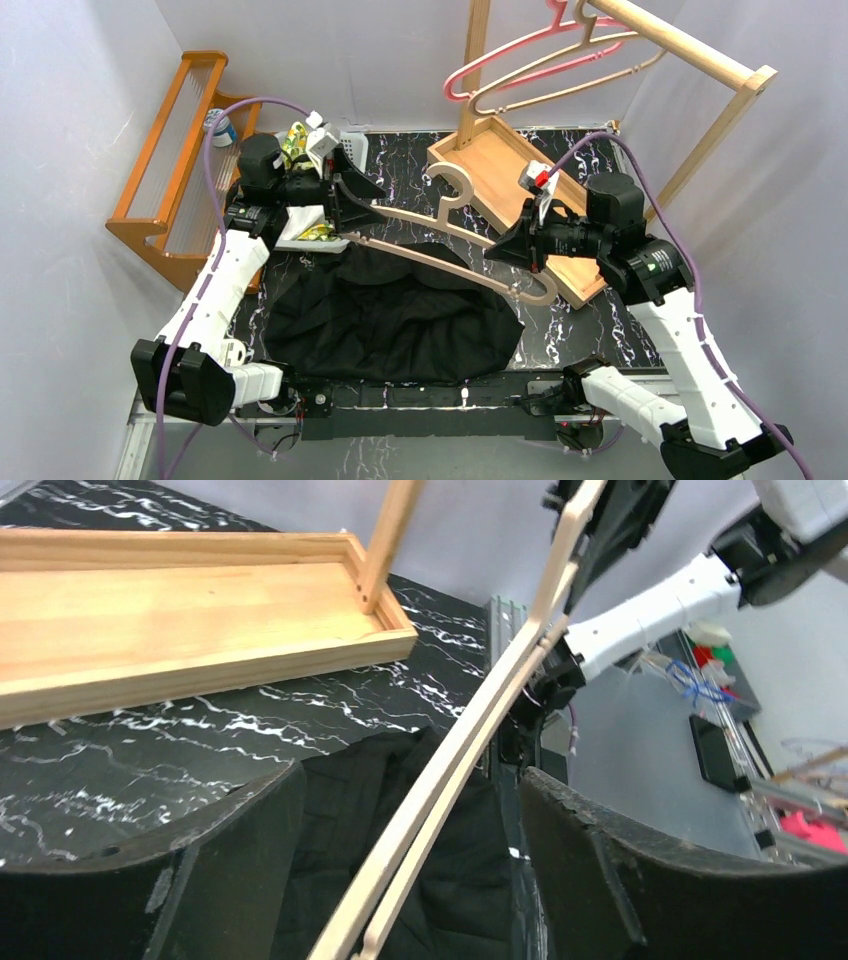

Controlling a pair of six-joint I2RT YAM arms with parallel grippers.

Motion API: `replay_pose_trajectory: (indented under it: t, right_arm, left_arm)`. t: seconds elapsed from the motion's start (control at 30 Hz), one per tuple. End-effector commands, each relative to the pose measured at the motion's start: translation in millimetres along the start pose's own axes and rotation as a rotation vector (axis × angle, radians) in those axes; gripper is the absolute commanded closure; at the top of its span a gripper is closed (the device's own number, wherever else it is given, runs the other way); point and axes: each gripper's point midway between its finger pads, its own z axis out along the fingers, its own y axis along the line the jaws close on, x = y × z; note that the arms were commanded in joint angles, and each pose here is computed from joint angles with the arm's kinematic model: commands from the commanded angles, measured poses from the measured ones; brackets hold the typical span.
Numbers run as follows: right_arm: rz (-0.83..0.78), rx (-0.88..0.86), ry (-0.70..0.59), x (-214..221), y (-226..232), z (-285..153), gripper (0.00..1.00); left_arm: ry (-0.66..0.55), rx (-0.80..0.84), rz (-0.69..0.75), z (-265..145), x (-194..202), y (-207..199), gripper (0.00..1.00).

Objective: Place the skirt on the hanger
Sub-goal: Pick up the hanger from the clothesline.

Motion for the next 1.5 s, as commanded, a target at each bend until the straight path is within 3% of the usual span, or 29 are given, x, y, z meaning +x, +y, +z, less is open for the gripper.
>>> replay_pose_trajectory:
  t: [0.0,0.17,0.37,0.47,0.57,0.7,0.87,0.93,1.0,1.03,1.07,1.17,1.27,1.47]
  right_arm:
    - [-0.117,-0.089,0.026,-13.9,12.5,-3.6,1.0]
    - [-0.133,-0.112,0.045,-12.5,16.6,-4.7,1.0]
    - [-0.142,-0.102,0.057,-10.9,14.9,-4.9,1.0]
    - [-0.151,-0.11,0.051,-13.2,16.3,-4.8,1.0]
    - [-0.147,-0.139,0.049,-14.2,20.2,-3.8,1.0]
    - [-0.142,-0.182,0.05,-14.7,27.5,-3.0,1.0]
    - [-0.144,-0.177,0.066,-11.0,25.4,-0.6,1.0]
    - [-0.141,-0.18,0.068,-10.2,25.6,0.2,1.0]
    - [-0.133,-0.173,0.068,-10.7,23.4,1.8,1.0]
    - [-0.122,-0.153,0.066,-11.3,19.7,3.1,0.91]
    - [-0.112,-0.125,0.059,-13.4,15.2,4.5,0.76]
    - [-0.101,-0.133,0.013,-22.9,15.4,8.8,0.56]
    - [-0.088,-0.189,-0.058,-36.6,18.9,17.8,0.5]
    - [-0.102,-0.218,-0.129,-47.3,10.1,42.5,0.49]
  left_arm:
    - [0.049,0.093,0.075,6.7,15.9,-16.6,0.28]
    - [0.103,0.062,0.121,1.9,30.3,-16.6,0.4]
    - [0.104,0.155,0.122,0.8,29.2,-31.8,0.75]
    - [0.106,0.172,0.095,0.7,33.0,-34.8,0.79]
    - [0.107,0.183,0.083,0.0,36.8,-37.1,0.66]
    - [0.111,0.207,0.064,2.9,38.5,-40.6,0.65]
    - [0.113,0.22,0.062,3.5,38.5,-44.8,0.8]
    - [0.111,0.218,0.073,2.8,37.9,-45.8,1.0]
    - [0.108,0.217,0.095,2.3,36.5,-47.5,1.0]
    - [0.108,0.211,0.107,2.2,35.6,-47.0,1.0]
    - [0.105,0.211,0.122,2.0,34.6,-47.5,1.0]
    - [0.101,0.213,0.141,1.5,30.7,-50.1,1.0]
    - [0.1,0.212,0.158,1.6,29.4,-51.4,1.0]
    - [0.102,0.217,0.157,3.2,29.9,-51.9,1.0]
